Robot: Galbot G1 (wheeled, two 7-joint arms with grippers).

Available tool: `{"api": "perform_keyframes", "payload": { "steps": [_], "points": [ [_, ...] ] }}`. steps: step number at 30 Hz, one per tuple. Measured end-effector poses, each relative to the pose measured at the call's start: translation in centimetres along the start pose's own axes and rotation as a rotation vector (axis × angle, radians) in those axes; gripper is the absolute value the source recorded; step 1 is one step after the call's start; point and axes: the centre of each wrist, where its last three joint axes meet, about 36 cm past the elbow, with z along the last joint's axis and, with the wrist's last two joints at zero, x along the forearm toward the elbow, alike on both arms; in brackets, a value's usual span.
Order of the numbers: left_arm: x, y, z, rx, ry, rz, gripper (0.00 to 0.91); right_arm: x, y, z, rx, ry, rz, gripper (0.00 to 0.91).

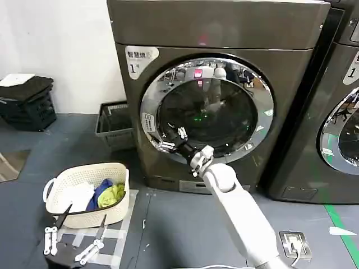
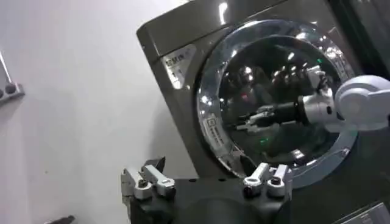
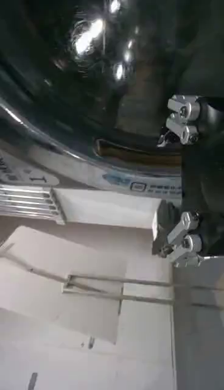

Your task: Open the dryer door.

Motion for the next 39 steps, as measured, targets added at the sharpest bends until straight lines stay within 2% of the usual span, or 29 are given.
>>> {"api": "perform_keyframes", "payload": {
  "steps": [26, 39],
  "points": [
    [0.2, 0.0, 0.1, -0.005, 0.001, 0.000, 0.907, -4.0, -1.2, 0.4, -0.013, 0.020, -0.076, 0.907],
    [0.2, 0.0, 0.1, -0.007, 0.003, 0.002, 0.907, -4.7, -1.5, 0.4, -0.016, -0.013, -0.183, 0.907]
  ]
}}
